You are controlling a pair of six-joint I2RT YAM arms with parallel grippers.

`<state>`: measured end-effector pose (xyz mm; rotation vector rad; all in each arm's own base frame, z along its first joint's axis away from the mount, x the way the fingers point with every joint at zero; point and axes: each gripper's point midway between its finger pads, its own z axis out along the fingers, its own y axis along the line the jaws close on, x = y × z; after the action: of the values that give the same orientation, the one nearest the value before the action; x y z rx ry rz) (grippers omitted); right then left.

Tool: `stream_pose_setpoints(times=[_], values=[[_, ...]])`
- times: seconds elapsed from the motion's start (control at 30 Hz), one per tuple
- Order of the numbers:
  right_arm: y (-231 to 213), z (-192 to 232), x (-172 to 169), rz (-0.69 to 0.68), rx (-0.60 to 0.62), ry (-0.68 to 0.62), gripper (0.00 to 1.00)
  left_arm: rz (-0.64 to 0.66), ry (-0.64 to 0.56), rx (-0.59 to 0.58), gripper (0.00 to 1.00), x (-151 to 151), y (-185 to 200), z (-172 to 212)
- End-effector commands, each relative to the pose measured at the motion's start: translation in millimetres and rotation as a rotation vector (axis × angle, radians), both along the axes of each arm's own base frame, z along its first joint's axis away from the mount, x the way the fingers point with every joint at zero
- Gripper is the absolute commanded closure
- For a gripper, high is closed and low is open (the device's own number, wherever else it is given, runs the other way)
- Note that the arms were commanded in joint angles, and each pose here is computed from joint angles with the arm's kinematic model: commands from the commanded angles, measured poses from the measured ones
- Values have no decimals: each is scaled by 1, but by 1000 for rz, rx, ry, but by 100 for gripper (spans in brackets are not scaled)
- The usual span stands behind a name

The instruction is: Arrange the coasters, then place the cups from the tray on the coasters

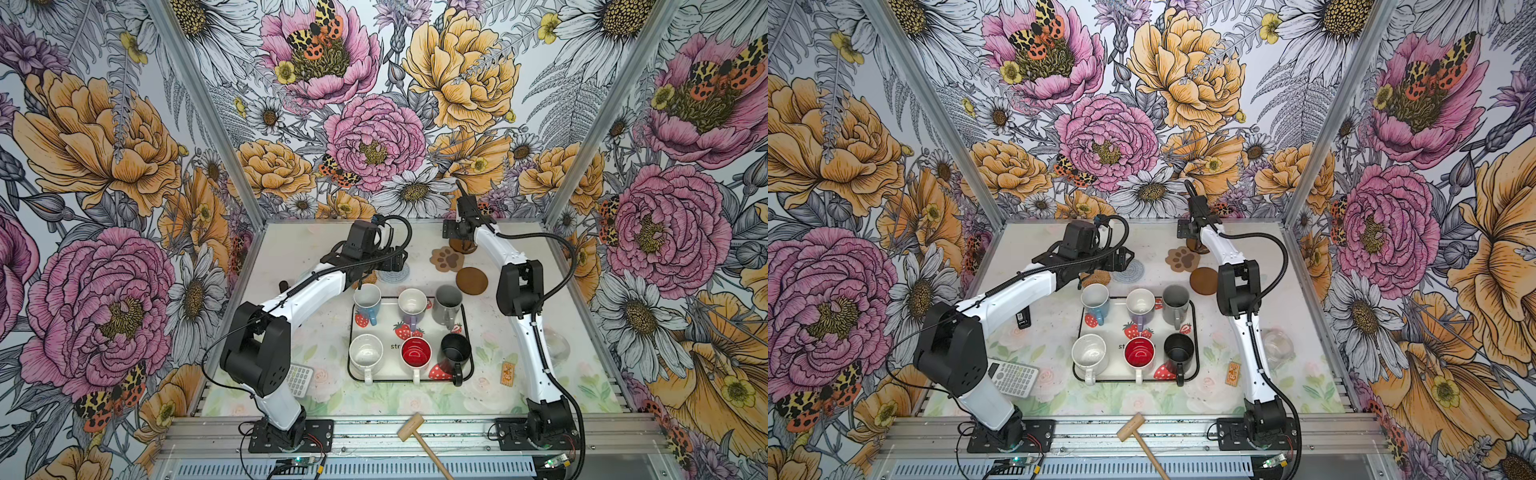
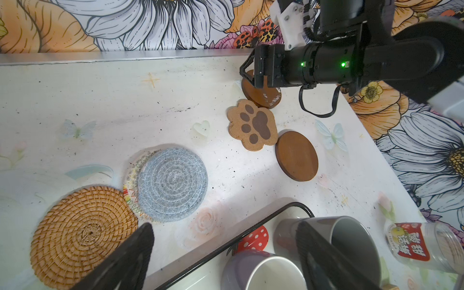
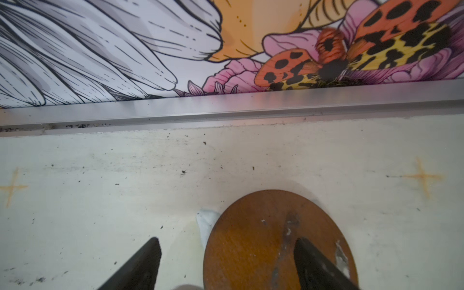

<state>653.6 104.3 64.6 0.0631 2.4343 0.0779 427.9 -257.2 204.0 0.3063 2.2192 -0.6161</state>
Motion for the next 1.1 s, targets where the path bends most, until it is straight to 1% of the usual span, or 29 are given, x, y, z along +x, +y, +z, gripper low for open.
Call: stream_pose_setpoints(times=[0.0,0.13,0.33,0.5,0.63,0.8,1.07], values=[[-4,-7,2,-19,-29,7,14,6,-12,8,10,4,-3,3],[-3,-13,-2,2,-36,30,13,14,2,21,10,4,0,-2],[-4,-35,-17,26,-69,120,10,12,11,42,10,2,0,-8],[-7,-38,-20,23,-80,141,10,12,11,49,10,3,1,-9],[-9,-40,-22,6,-89,155,9,12,18,62,10,1,2,-13],[-22,-45,-27,-46,-84,182,9,16,15,71,10,-1,5,-13],[-37,-47,-34,-107,-56,221,13,21,7,82,10,-5,10,-11]])
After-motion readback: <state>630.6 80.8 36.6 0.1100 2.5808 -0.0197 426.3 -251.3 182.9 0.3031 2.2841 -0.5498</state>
